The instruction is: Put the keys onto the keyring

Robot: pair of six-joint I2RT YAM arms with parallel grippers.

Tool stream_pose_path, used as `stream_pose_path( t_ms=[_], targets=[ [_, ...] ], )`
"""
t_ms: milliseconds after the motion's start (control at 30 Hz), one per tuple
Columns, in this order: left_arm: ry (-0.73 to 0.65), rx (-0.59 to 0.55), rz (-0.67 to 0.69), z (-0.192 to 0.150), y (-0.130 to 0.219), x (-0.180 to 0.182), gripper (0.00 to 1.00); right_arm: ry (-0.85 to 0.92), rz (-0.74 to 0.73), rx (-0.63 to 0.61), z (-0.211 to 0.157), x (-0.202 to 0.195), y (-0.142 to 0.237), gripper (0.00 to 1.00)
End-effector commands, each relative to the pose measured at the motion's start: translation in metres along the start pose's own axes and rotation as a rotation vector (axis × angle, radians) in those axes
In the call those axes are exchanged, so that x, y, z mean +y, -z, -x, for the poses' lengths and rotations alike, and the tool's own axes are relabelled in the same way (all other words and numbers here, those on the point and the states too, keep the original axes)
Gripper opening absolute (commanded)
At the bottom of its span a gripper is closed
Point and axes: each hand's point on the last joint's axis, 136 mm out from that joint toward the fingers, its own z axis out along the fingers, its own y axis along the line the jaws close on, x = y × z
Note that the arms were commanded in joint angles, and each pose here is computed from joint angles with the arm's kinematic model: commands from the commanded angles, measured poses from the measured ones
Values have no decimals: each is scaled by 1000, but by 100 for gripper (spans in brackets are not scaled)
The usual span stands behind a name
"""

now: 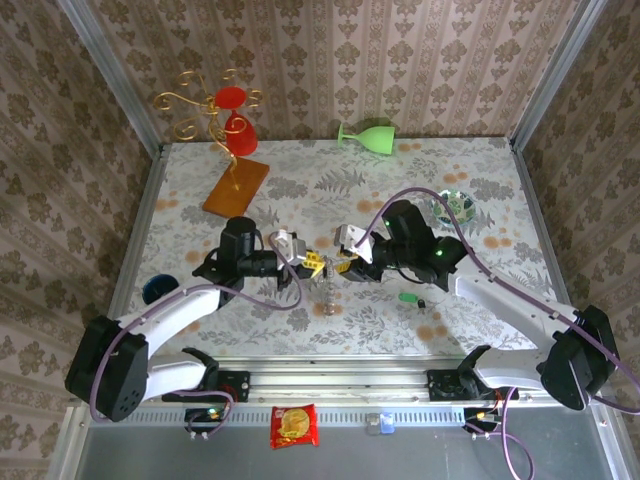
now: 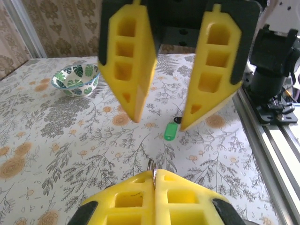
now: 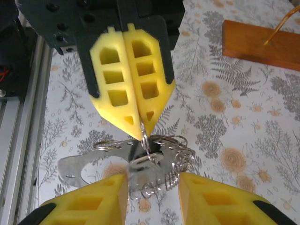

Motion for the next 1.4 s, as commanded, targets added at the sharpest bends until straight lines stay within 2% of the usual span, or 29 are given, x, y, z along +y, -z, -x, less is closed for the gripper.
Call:
stream_pose_path(
  t_ms=[0, 167, 300, 567, 700, 833, 867, 933, 967, 1267, 1367],
  targets=[
    [-20, -145, -16, 32, 6, 0, 0, -42, 11, -112, 18, 0, -2, 36],
    [7, -206, -32, 36, 9, 1, 0, -75, 19, -136, 15, -1, -12, 37],
    [14, -207, -52, 35, 9, -2, 0, -81, 21, -144, 14, -3, -16, 37],
    [23, -211, -80, 37, 8, -4, 0, -87, 52, -172, 21, -2, -21, 32],
    [24, -211, -87, 37, 8, -5, 0, -82, 58, -181, 23, -1, -21, 24],
    [25, -209, -82, 37, 8, -4, 0, -64, 67, -184, 27, 0, -18, 9],
    [29, -206, -70, 35, 8, -2, 3, -58, 75, -180, 28, 2, -17, 5],
    [31, -192, -43, 32, 7, 1, 19, -42, 87, -157, 26, 4, -16, 0],
    [27, -184, -36, 30, 7, 2, 20, -34, 94, -142, 25, 5, -15, 0],
    [-19, 22, -42, 9, 1, -1, 17, 59, 188, 57, 12, 18, -13, 0],
    [-27, 43, -42, 10, 1, 0, 13, 103, 210, 159, 2, 23, -20, 0]
  ],
)
